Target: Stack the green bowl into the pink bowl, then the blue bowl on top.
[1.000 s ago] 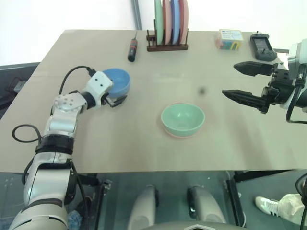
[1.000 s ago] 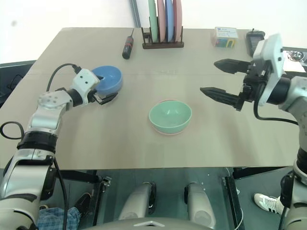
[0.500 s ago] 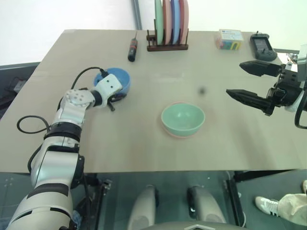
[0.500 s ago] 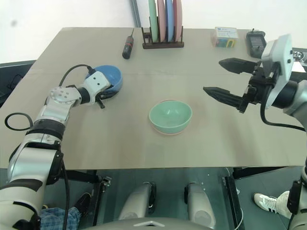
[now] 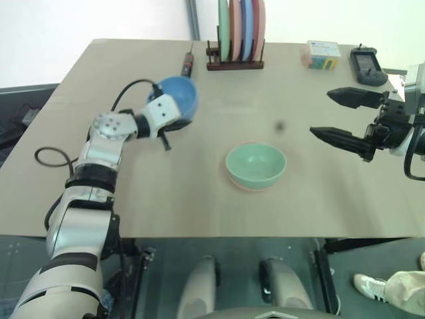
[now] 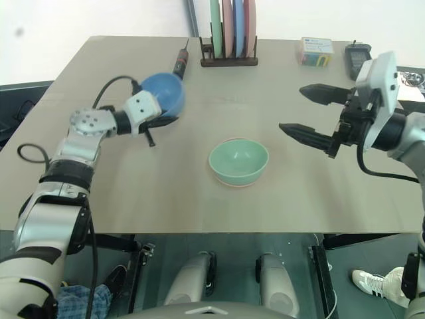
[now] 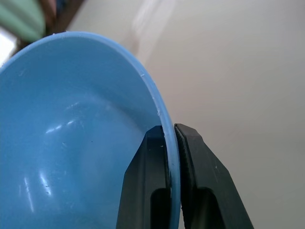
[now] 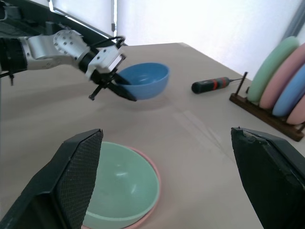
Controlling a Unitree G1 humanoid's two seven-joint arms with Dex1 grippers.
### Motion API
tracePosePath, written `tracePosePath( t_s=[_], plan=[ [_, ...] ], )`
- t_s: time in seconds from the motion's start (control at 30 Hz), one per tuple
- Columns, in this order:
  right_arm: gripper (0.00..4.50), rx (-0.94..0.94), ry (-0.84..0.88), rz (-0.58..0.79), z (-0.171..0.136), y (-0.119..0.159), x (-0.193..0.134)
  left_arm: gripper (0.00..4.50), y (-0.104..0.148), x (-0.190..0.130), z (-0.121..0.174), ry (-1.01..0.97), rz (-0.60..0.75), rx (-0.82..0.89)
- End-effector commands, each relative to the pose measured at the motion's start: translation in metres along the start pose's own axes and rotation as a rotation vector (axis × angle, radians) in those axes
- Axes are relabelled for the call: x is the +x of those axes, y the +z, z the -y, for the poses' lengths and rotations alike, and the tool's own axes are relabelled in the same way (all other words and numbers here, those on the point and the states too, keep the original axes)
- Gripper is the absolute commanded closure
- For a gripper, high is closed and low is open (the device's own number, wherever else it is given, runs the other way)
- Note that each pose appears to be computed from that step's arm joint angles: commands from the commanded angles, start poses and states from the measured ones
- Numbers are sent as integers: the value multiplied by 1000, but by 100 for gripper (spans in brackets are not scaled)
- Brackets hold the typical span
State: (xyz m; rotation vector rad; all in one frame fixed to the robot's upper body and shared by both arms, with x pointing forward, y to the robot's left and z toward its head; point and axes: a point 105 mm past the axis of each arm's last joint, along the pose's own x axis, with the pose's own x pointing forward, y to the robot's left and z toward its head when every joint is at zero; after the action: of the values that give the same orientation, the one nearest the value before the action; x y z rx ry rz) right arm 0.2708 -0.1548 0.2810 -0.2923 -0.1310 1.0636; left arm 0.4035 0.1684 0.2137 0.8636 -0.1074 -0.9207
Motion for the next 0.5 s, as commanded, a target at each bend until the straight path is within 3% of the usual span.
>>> tracePosePath(
  t_s=[0.03, 0.23, 0.5],
  plan=[
    [0, -24, 100, 18, -18, 8, -4, 436, 61, 3, 4, -99, 180, 131],
    [0, -22, 165, -17, -29, 1, -6, 436, 122, 6, 54, -386, 389, 220],
    [0, -34, 153, -43, -28, -2, -8, 436, 141, -14, 107, -713, 456, 229]
  ],
)
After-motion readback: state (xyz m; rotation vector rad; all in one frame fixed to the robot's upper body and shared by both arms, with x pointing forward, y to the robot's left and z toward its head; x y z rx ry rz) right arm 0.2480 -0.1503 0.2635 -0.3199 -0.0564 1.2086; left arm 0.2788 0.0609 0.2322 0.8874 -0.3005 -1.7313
